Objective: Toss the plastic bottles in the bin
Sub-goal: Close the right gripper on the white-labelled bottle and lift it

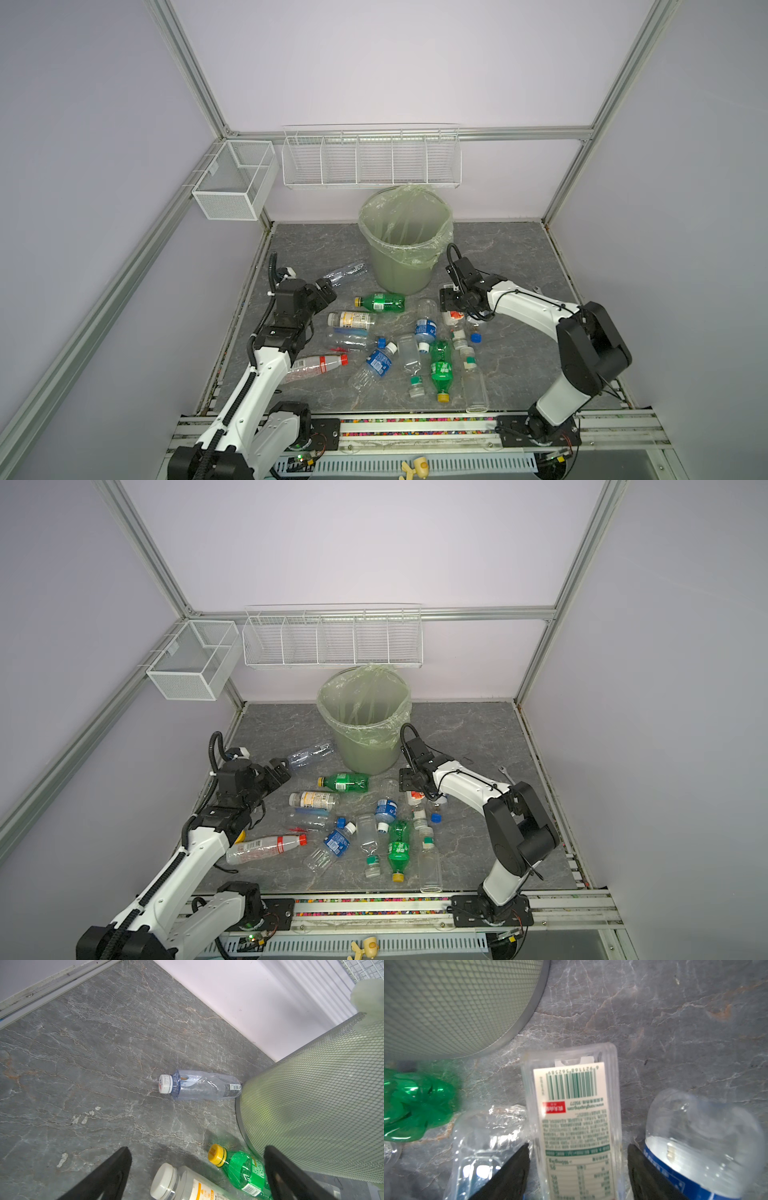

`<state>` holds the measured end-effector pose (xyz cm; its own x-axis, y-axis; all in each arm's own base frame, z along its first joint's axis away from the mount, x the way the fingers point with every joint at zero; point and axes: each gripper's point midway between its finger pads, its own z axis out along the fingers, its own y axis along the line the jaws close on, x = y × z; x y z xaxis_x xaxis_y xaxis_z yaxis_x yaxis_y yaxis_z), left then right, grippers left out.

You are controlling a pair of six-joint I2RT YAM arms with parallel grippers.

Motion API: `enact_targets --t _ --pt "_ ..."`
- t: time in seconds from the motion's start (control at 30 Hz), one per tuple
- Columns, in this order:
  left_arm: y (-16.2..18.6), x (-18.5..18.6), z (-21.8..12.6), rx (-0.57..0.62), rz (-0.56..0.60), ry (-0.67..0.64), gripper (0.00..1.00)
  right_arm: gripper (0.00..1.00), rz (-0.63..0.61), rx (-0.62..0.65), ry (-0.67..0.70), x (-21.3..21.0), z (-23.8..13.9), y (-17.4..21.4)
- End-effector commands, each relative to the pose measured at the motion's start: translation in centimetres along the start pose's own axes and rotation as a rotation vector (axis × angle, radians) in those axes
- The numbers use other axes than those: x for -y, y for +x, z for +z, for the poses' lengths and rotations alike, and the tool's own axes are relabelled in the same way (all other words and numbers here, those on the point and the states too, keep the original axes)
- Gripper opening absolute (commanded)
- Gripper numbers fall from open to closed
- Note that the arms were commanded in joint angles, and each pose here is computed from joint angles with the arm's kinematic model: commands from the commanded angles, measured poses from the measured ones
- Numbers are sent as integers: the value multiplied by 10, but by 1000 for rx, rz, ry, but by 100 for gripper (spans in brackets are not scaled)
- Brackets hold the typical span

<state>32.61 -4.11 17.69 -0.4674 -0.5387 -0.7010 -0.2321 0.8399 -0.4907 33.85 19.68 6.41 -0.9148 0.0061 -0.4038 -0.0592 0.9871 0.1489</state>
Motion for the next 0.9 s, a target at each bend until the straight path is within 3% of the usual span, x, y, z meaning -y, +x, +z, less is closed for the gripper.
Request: enact_targets --t 0.0,0.57,0.87 --pt "-2 -1 1 9 -19 -2 99 74 -6 -29 -22 -2 13 8" --pt "-1 -3 5 8 -28 -12 99 50 -14 -41 -27 -5 22 8" --pt "-4 -5 1 21 -24 -25 99 50 -1 81 -92 -15 -40 -21"
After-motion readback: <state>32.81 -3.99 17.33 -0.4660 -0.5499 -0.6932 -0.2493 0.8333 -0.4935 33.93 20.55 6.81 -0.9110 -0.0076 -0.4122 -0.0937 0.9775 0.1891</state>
